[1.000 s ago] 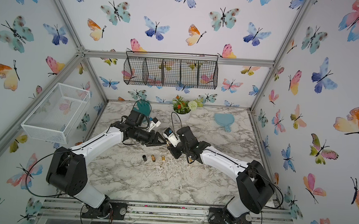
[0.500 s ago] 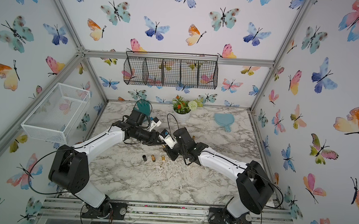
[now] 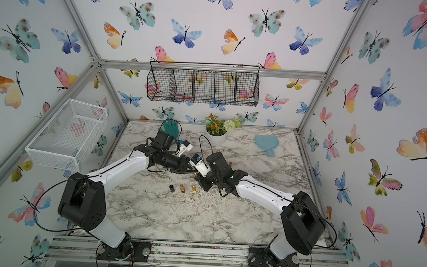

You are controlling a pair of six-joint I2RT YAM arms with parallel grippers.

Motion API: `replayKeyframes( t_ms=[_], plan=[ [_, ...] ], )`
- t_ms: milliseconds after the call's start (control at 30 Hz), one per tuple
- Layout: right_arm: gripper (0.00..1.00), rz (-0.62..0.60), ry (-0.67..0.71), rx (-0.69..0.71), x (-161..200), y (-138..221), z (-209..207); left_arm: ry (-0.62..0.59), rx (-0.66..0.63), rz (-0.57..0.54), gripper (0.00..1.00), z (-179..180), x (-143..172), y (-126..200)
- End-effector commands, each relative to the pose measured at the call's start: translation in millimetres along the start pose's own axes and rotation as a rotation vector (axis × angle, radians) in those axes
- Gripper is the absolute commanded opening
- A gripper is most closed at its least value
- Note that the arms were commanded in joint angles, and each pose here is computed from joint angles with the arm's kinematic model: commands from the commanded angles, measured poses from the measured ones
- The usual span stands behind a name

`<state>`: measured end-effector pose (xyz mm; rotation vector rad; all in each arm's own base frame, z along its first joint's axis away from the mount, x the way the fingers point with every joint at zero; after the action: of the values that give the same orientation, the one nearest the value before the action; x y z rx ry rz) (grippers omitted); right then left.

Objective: Open the lipstick cap
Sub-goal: Place the lipstick at the center of the board.

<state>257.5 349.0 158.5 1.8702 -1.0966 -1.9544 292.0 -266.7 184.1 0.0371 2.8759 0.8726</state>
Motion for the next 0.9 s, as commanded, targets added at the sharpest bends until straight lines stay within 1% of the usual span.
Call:
replayKeyframes(
  t_ms=[0, 33, 67, 267, 300, 333, 367, 400, 433, 467, 667, 767, 867],
  plan=[
    [0.02, -0.007, -0.006, -0.001, -5.0, -4.8, -0.4, -0.033, 0.032, 0.009, 0.28, -11.0, 6.8, 3.9],
    [0.02, -0.003, -0.007, -0.003, -4.2, -5.3, -0.2, -0.037, 0.034, 0.01, 0.24, -11.8, 7.2, 4.0],
    [0.02, 0.001, -0.007, -0.003, -3.3, -6.0, -0.3, -0.037, 0.036, 0.009, 0.22, -12.5, 7.0, 4.3],
    [0.02, 0.021, -0.012, -0.012, 0.7, -9.7, 0.6, -0.038, 0.042, 0.014, 0.16, -14.4, 8.4, 4.4],
    [0.02, 0.023, -0.013, -0.012, 0.9, -10.0, 0.5, -0.039, 0.042, 0.015, 0.14, -14.6, 8.8, 4.5],
    [0.05, 0.024, -0.014, -0.01, 0.9, -10.3, 0.1, -0.04, 0.04, 0.014, 0.12, -14.9, 8.8, 4.9],
    [0.14, 0.026, -0.016, -0.012, 0.9, -10.5, 0.2, -0.04, 0.038, 0.012, 0.11, -14.5, 8.8, 5.1],
    [0.27, 0.027, -0.016, -0.014, 0.2, -10.0, 0.4, -0.041, 0.038, 0.01, 0.1, -15.1, 8.5, 5.6],
    [0.34, 0.029, -0.014, -0.008, -0.5, -9.2, -0.6, -0.042, 0.036, 0.008, 0.08, -15.1, 8.1, 5.7],
    [0.37, 0.026, -0.013, 0.004, -1.9, -7.3, -2.4, -0.042, 0.033, 0.005, 0.08, -15.2, 7.6, 6.0],
    [0.52, 0.02, 0.003, 0.063, -4.6, 7.2, -9.4, -0.036, -0.063, -0.065, 0.07, -5.6, -8.8, 9.2],
    [0.53, 0.039, 0.001, 0.077, -1.7, 12.7, -10.6, -0.039, -0.116, -0.093, 0.07, 1.4, -15.3, 7.9],
    [0.53, 0.049, 0.005, 0.135, -2.6, 26.6, -17.9, -0.044, -0.19, -0.134, 0.08, 11.0, -23.6, 6.8]
  ],
)
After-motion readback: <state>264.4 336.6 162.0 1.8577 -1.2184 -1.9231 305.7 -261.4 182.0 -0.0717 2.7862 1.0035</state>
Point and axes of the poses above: each gripper's point midway between its finger pads, its own y axis back along the fingers, its own z axis along the line the jaws close on, x = y × z, the point moved 1 cm from there along y, back along the fingers, and after that the axes turned 11 degrees about y, right-handed, at the moved point
